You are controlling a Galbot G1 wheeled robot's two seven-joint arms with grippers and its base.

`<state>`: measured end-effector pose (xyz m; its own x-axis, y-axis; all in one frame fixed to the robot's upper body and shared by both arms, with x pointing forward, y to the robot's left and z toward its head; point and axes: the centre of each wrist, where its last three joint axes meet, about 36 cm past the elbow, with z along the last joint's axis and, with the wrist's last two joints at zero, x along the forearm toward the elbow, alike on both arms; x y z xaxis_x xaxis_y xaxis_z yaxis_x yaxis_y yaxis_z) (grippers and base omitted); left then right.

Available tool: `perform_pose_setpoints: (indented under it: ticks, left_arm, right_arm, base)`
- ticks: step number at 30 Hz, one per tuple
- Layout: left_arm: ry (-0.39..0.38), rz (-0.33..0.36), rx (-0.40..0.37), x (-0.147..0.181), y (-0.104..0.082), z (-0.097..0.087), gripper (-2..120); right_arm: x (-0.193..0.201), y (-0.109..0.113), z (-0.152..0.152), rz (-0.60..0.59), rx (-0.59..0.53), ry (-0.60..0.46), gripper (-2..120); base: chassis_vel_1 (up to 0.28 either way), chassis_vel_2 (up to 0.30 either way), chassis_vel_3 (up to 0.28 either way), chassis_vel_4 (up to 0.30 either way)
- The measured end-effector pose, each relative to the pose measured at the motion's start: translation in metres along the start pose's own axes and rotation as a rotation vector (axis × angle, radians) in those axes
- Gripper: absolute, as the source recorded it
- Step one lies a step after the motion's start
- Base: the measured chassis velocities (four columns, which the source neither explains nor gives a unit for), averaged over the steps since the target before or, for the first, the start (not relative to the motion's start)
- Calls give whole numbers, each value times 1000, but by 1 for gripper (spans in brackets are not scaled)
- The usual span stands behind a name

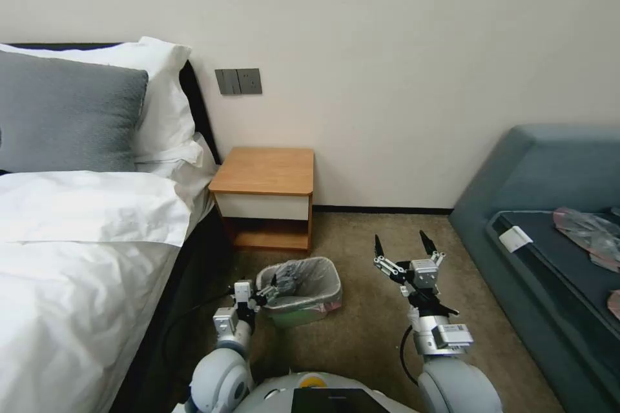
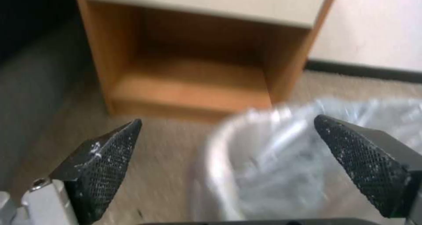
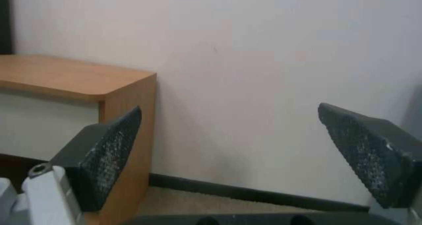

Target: Pick up the garbage bag from the table and place it over the trash can.

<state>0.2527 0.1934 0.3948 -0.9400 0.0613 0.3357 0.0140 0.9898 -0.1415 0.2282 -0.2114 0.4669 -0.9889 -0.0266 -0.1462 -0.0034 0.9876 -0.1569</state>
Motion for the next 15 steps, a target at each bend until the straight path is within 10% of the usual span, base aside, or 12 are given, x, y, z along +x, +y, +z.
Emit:
perform_pose_setpoints:
  ticks: [7,15]
  left_arm:
    - [-314,-40,-164,-8,42,5,100]
    - [-479,82,-142,18,41,-8,100]
  right_arm:
    - [11,5,19,17,-42,26,100]
    - [37,4,31,79,-62,48,100]
  base:
    - [0,0,0,0]
    - [0,0,0,0]
